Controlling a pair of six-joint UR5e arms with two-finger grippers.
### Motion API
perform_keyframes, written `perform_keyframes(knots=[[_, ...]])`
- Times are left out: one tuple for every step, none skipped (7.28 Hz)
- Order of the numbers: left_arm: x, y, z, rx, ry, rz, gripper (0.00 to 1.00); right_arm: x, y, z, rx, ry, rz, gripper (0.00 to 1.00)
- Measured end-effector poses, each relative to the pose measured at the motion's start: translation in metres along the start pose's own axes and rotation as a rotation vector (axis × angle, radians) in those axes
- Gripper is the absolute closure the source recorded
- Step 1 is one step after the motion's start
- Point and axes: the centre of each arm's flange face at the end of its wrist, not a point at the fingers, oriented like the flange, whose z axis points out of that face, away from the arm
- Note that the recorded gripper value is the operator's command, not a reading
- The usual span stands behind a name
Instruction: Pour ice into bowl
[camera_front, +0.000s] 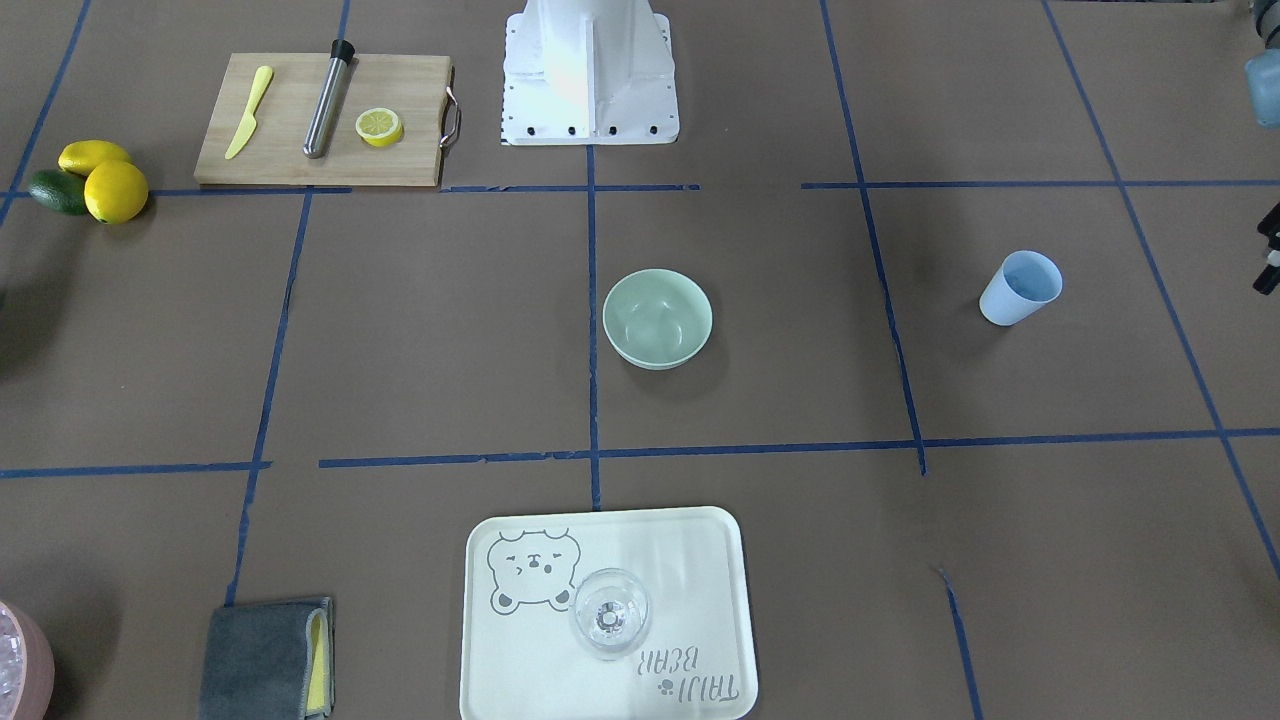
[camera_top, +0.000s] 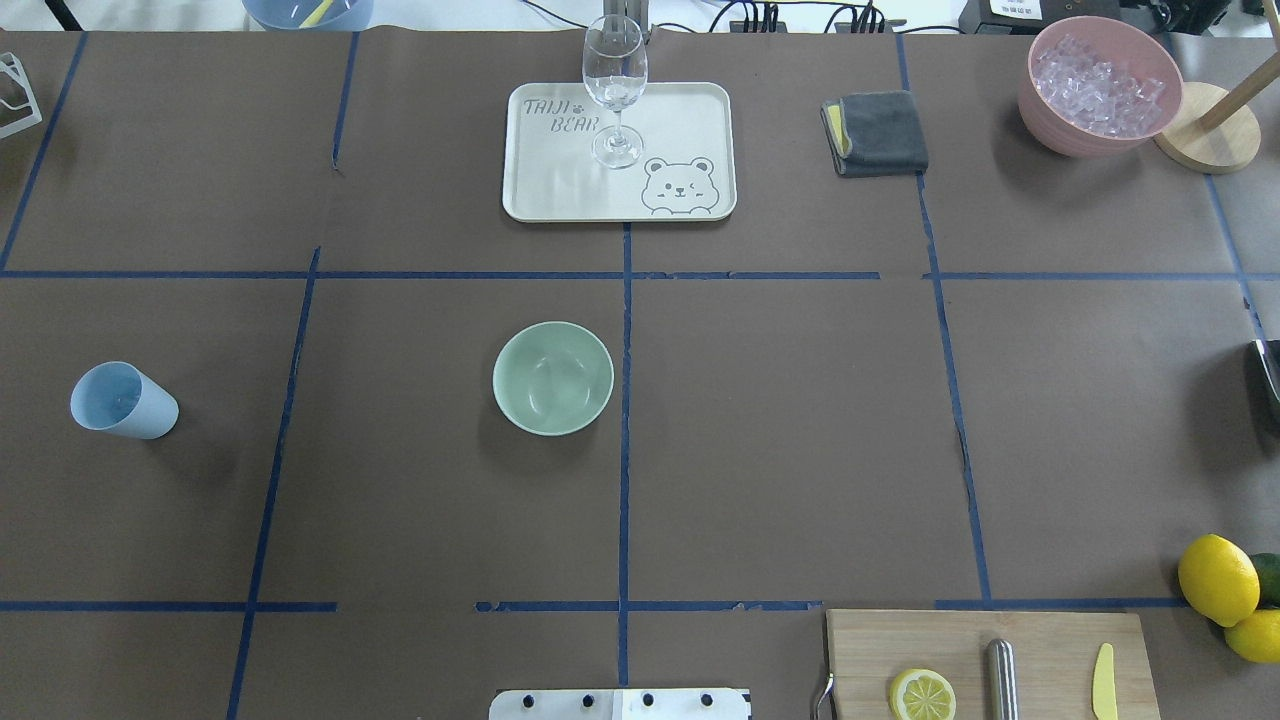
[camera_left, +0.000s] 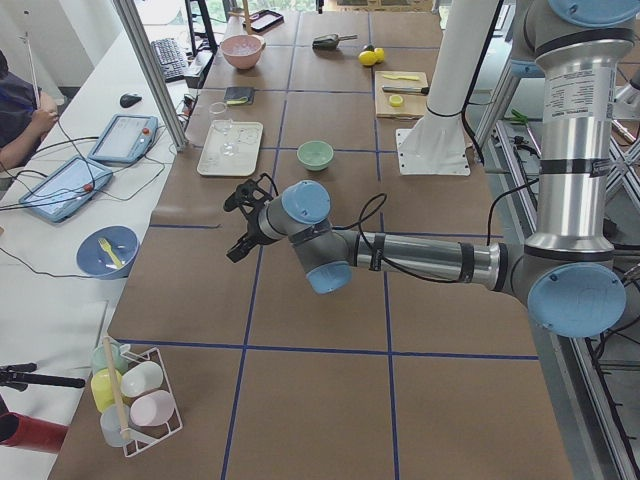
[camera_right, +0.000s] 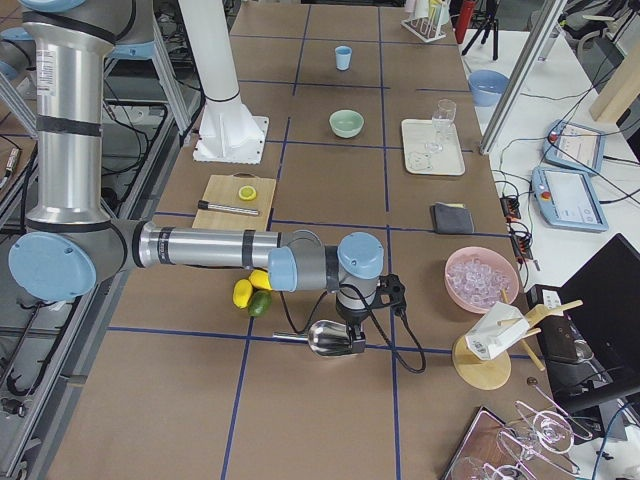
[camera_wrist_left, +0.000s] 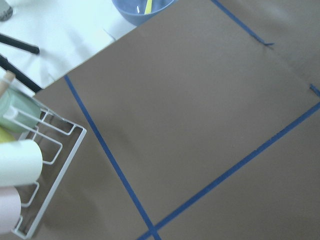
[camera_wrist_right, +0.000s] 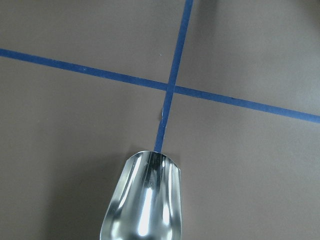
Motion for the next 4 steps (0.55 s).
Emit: perform_keyframes(knots=[[0.027, 0.015, 0.018, 0.053, -0.008, -0.057, 0.00, 0.002, 0.004, 0.002, -0.005, -0.001, 0.006, 0.00], [0.055, 0.032, 0.032, 0.099, -0.028, -0.103, 0.00, 0.004, 0.008, 0.004, -0.008, -0.001, 0.011, 0.00], [0.083, 0.056, 0.040, 0.140, -0.049, -0.134, 0.00, 0.005, 0.013, 0.005, -0.011, 0.001, 0.016, 0.00], [0.103, 0.086, 0.037, 0.180, -0.056, -0.153, 0.00, 0.007, 0.016, 0.006, -0.013, 0.003, 0.023, 0.00]])
